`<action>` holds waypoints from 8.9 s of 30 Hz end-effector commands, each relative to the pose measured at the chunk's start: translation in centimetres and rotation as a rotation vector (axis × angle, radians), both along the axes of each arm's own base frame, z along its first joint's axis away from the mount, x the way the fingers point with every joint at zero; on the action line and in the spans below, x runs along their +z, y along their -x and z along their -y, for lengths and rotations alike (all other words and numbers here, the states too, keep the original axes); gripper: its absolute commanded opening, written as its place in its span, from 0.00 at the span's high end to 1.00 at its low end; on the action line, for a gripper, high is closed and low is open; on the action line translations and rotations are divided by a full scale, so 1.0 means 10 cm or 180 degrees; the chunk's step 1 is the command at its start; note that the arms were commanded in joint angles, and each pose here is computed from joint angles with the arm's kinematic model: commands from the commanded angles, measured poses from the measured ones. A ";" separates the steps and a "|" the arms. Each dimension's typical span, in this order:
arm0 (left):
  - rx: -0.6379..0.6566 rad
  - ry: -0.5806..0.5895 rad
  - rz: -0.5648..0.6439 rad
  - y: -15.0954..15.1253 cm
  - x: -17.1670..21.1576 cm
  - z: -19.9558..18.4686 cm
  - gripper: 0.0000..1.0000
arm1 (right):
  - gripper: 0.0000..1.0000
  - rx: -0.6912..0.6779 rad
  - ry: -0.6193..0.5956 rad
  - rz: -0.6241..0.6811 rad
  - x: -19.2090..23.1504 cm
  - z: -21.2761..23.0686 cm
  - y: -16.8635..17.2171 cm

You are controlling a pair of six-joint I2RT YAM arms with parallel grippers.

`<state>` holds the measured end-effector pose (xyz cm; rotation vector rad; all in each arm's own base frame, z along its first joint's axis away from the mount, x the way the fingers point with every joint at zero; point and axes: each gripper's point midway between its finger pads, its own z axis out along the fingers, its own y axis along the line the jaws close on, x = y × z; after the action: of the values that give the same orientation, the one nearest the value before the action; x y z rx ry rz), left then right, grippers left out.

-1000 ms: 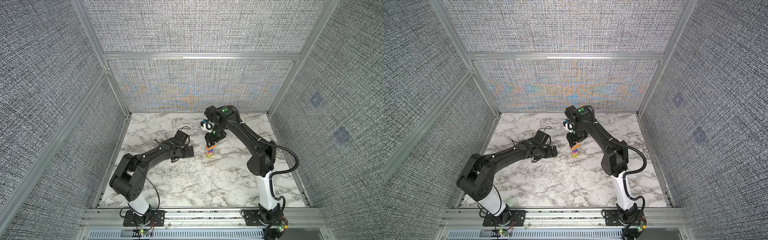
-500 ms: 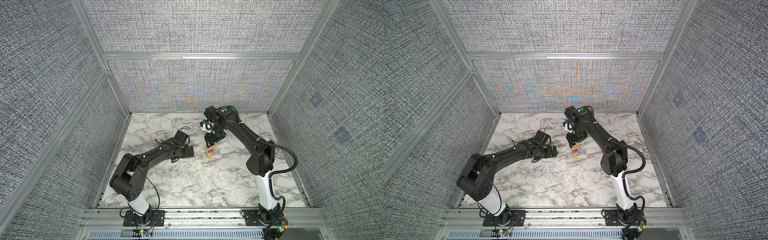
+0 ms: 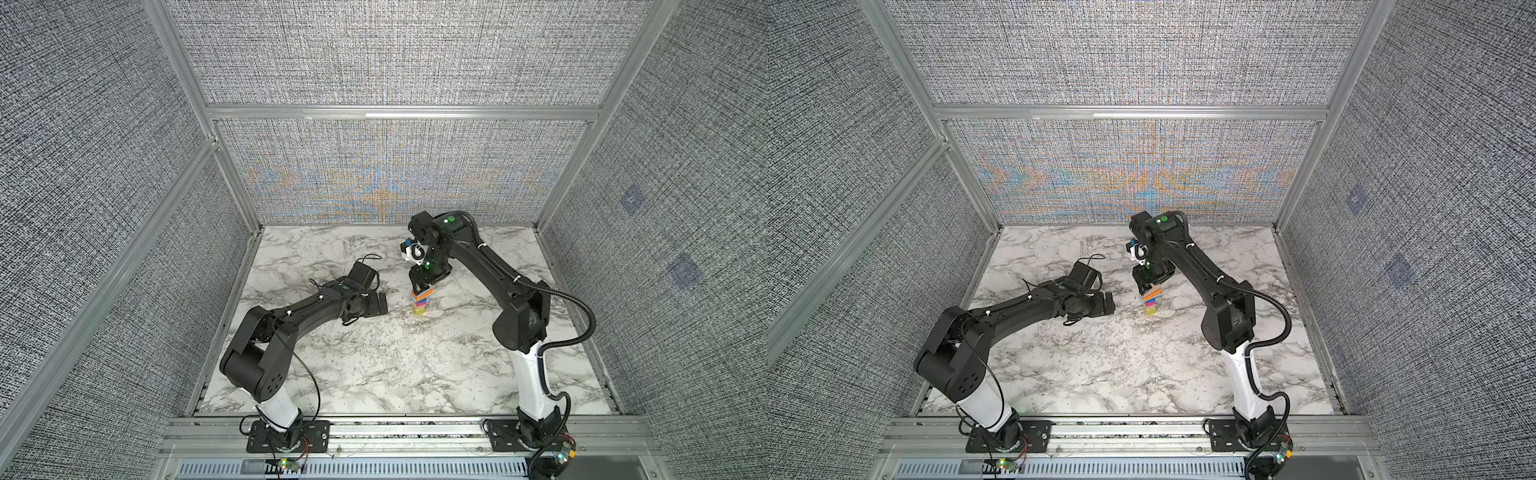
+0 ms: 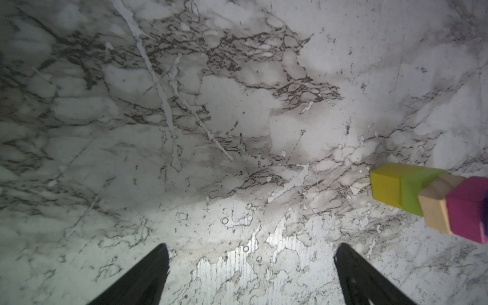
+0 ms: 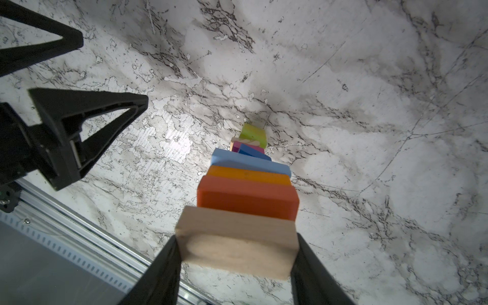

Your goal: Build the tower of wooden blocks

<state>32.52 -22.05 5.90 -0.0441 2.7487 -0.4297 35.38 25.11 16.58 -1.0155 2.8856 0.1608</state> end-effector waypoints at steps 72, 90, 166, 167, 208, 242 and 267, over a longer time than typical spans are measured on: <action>0.0312 -0.0381 0.0285 0.06 0.56 -0.42 0.01 | 0.24 -0.0277 -0.0760 0.1218 0.99 0.05 0.04; 0.0839 -0.1086 0.0213 0.36 0.84 -1.44 0.10 | 0.01 -0.0725 -0.2157 0.2100 1.13 0.22 0.51; 0.0935 -0.0398 -0.0593 -0.76 -0.32 -1.45 0.52 | 0.01 -0.0550 -0.2719 0.1506 0.42 -0.06 0.55; 0.0921 -0.0422 -0.0600 -0.77 -0.32 -1.46 0.52 | 0.01 -0.0548 -0.2725 0.1503 0.42 -0.07 0.55; 0.0525 -0.1919 -0.1007 -0.59 -0.05 -1.55 0.70 | 0.01 -0.0563 -0.2795 0.1408 0.39 -0.12 0.57; -0.0065 -0.3307 -0.1132 -0.68 -0.22 -1.14 0.45 | 0.01 -0.0598 -0.2813 0.1530 0.46 -0.05 0.60; 0.0212 -0.1111 -0.0832 -0.58 -0.05 -1.05 0.37 | 0.01 -0.0585 -0.2829 0.1513 0.46 -0.06 0.60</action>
<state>36.86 -9.43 5.67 -0.0952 3.0679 0.3588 29.22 25.56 20.69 -0.5087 2.0989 0.9254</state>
